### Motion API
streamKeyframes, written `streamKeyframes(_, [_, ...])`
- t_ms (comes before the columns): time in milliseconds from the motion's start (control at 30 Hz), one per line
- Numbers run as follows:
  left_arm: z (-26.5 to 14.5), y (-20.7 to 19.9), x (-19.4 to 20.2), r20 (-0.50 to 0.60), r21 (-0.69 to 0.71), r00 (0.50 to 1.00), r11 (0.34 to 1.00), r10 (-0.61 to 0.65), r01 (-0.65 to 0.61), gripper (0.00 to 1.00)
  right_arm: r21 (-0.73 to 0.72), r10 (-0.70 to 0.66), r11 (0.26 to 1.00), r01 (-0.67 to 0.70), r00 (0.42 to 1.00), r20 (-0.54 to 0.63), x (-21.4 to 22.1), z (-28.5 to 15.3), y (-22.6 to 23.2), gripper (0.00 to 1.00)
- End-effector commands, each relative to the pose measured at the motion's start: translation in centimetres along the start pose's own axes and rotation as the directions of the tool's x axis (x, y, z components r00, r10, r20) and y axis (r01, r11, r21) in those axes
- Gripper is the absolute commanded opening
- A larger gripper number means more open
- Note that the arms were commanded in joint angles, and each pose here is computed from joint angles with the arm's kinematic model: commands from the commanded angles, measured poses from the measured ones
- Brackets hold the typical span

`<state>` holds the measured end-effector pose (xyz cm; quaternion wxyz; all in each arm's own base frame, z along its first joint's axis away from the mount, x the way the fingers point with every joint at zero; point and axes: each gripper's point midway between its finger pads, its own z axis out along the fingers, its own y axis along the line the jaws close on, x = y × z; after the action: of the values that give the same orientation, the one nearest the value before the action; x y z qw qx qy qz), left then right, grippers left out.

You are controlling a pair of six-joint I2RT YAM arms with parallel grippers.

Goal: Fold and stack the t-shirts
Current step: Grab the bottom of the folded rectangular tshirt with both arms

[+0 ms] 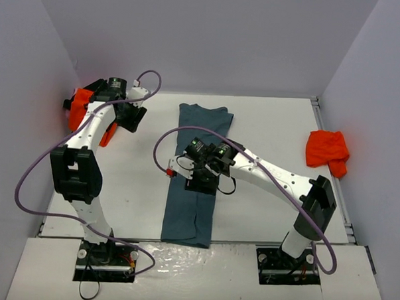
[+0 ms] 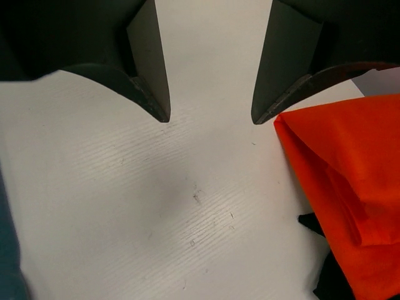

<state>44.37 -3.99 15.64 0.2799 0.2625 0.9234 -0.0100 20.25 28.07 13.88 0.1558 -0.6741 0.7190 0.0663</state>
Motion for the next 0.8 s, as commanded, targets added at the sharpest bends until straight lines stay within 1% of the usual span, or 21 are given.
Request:
streamKeyframes(0, [-2.6,0.8,-3.2,0.112,-0.075,0.993,0.997,0.024,-0.016,0.52,-0.208,-0.008,0.978,-0.015,0.994,-0.112,3.0,1.4,5.5,0.49])
streamKeyframes(33, [-2.3,0.8,-2.6,0.090,-0.065,0.996,0.998,0.018,-0.012,0.52,-0.238,-0.019,0.971,-0.011,0.992,-0.126,3.1,1.9,6.4,0.48])
streamKeyframes(100, [-2.3,0.4,-2.0,0.081,-0.047,0.997,0.999,0.011,-0.008,0.51,-0.205,-0.052,0.979,0.017,0.985,-0.164,3.0,3.3,6.4,0.41])
streamKeyframes(133, [-2.4,0.3,-2.0,0.092,-0.050,0.996,0.999,0.008,-0.003,0.50,-0.162,-0.048,0.987,0.019,0.984,-0.173,2.7,3.8,5.7,0.34])
streamKeyframes(167, [-2.5,0.2,-2.2,0.119,-0.049,0.993,0.999,0.009,-0.003,0.42,-0.081,-0.041,0.996,0.027,0.985,-0.168,1.7,3.8,3.8,0.14])
streamKeyframes(200, [-3.2,0.2,-2.7,0.148,-0.055,0.989,0.999,0.010,-0.002,0.35,-0.030,-0.022,0.999,0.017,0.986,-0.164,1.0,4.0,2.4,0.07])
streamKeyframes(233, [-3.8,0.1,-3.1,0.171,-0.059,0.985,0.998,0.012,-0.001,0.31,0.010,-0.011,1.000,0.013,0.988,-0.156,0.3,4.2,1.1,0.03])
streamKeyframes(333, [-4.7,0.2,-3.5,0.182,-0.065,0.983,0.998,0.018,-0.007,0.31,0.057,-0.014,0.998,0.022,0.992,-0.124,-1.7,4.4,-1.4,0.03])
streamKeyframes(467, [-4.6,0.2,-3.2,0.165,-0.058,0.986,0.998,0.020,-0.010,0.31,0.048,-0.035,0.998,0.041,0.991,-0.127,-3.1,6.0,-2.4,0.04])
streamKeyframes(533, [-4.3,-0.1,-2.9,0.166,-0.050,0.986,0.999,0.021,-0.013,0.31,0.032,-0.051,0.998,0.056,0.987,-0.151,-3.2,7.5,-2.7,0.03])
streamKeyframes(633, [-4.2,-0.4,-2.8,0.169,-0.039,0.985,0.999,0.021,-0.014,0.31,-0.018,-0.058,0.998,0.055,0.979,-0.196,-2.3,10.1,-2.7,0.03])
streamKeyframes(767, [-4.2,-0.4,-2.9,0.167,-0.035,0.986,0.999,0.026,-0.020,0.31,-0.058,-0.066,0.997,0.054,0.972,-0.226,-1.5,12.4,-3.4,0.03])
